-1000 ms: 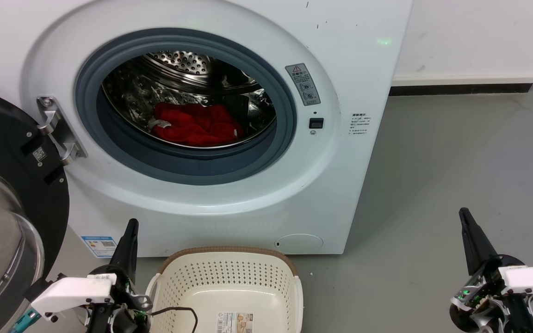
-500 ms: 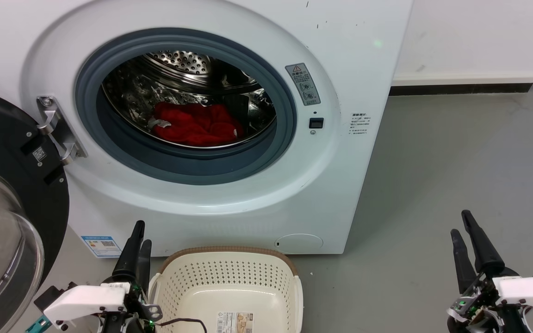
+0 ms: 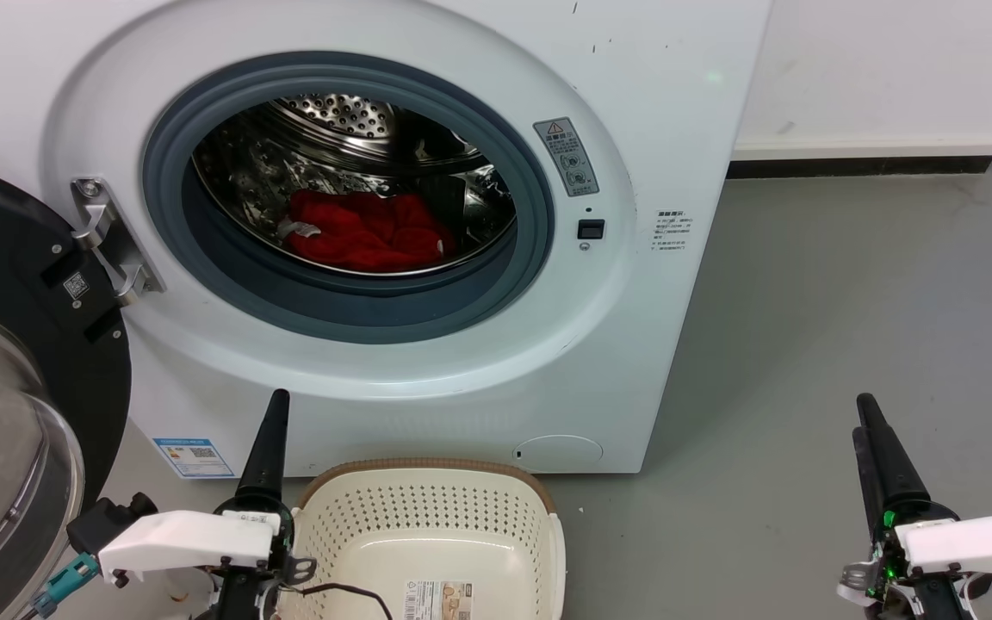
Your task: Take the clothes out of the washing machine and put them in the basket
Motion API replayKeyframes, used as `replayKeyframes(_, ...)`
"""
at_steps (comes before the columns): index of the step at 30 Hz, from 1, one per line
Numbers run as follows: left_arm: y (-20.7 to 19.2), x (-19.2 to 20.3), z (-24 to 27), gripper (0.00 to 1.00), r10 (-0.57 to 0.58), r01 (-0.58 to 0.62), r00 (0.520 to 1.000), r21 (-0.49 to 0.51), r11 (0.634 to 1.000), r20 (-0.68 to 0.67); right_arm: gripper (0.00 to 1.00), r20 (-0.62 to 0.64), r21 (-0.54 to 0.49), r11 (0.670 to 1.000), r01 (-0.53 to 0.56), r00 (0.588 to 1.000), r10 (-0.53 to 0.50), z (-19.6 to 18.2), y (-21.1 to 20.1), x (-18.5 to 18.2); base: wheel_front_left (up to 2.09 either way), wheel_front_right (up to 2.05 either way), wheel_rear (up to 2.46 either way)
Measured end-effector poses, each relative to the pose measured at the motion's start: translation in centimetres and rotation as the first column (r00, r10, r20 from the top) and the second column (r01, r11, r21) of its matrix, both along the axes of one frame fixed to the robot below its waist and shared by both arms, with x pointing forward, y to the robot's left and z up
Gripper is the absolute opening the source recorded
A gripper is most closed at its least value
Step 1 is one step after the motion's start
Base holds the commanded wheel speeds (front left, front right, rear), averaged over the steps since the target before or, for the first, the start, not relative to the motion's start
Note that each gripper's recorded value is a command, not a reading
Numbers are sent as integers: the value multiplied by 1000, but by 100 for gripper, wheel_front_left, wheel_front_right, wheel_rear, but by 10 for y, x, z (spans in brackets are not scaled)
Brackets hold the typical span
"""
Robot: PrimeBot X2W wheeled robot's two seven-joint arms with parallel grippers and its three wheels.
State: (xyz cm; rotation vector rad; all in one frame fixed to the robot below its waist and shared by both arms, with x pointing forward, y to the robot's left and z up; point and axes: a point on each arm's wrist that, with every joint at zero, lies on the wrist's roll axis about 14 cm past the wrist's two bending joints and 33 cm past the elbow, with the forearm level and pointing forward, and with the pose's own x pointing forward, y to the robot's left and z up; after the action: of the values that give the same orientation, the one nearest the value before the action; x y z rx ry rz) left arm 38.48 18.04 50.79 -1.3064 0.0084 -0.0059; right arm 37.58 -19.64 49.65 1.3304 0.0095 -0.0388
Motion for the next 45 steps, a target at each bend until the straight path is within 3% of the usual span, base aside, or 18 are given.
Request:
replayKeyframes(8,-7,1,7,100,-5,4,1000,160,987,5,100,21,-157,988,-2,1000,5,7,3,2,0,0,0)
replayKeyframes(17,-18,-1,8,100,-20,19,1000,355,935,1,100,46,-334,943,0,999,17,14,8,1,0,0,0)
replayKeyframes(28,-21,-4,7,100,-12,7,1000,544,839,6,100,66,-566,824,2,997,43,21,11,-2,0,0,0)
replayKeyframes(29,-21,-4,7,100,-11,6,1000,557,830,6,100,64,-584,811,-1,997,46,21,12,-2,0,0,0)
replayKeyframes(30,-19,-4,8,100,-4,-3,1000,602,799,11,100,62,-632,775,-5,996,57,21,13,-2,0,0,0)
replayKeyframes(45,-17,-4,17,100,-1,-49,998,765,642,64,100,51,-783,622,-8,996,78,23,14,-4,0,0,0)
